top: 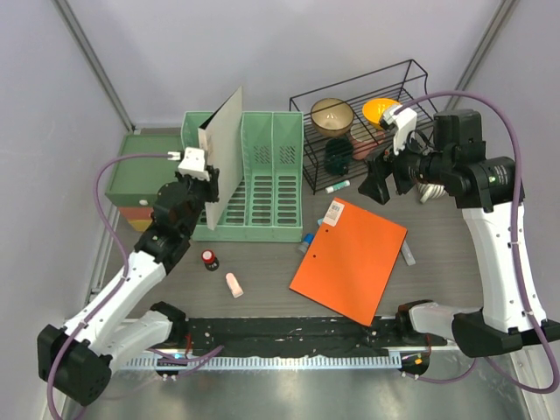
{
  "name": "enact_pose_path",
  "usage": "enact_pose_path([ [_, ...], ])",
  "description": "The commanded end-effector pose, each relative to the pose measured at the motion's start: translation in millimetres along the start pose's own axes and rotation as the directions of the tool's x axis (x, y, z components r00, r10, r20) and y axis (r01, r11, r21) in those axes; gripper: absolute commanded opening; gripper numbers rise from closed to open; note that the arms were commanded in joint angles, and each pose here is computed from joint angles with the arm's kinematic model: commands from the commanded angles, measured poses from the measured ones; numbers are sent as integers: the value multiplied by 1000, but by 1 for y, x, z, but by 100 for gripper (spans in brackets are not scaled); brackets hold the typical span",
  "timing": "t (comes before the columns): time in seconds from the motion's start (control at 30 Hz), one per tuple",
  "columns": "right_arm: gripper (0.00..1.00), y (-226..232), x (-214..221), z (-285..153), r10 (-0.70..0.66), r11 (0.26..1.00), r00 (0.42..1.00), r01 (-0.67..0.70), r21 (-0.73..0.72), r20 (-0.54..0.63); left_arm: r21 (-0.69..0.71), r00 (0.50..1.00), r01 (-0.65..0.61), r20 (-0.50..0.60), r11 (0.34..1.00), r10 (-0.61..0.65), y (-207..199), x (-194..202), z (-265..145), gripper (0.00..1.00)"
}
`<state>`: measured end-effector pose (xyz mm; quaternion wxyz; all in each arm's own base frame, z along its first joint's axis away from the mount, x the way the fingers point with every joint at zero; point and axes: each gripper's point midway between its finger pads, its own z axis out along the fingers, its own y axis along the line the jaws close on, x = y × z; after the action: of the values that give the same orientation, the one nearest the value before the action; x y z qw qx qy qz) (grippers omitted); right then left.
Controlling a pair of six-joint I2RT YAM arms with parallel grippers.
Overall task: Organize the desk
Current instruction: Place the folder in the storage box.
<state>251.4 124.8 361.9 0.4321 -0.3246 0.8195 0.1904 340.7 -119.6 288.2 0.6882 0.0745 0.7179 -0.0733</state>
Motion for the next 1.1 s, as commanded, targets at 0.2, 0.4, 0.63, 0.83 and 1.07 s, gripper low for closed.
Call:
enact_pose_path([
  [0.2,86,6,-1,-1,-13,1000,999,14,-17,37,-74,982,45,185,996,-31,15,-38,-9,0],
  [0.4,86,3,-2,4,12,1000,1000,-12,-16,27,-126,965,70,259,990,-35,29,-57,-25,0],
  [0.63,86,-5,4,10,17,1000,1000,-17,14,0,-111,962,84,270,990,-51,25,-51,-17,0],
  [0.83,86,-9,16,15,26,999,999,-25,32,-34,-102,946,81,321,992,-45,21,-46,-9,0],
  [1.07,85,-14,20,19,40,998,998,-38,46,-53,-84,931,81,362,993,-45,16,-37,1,0],
])
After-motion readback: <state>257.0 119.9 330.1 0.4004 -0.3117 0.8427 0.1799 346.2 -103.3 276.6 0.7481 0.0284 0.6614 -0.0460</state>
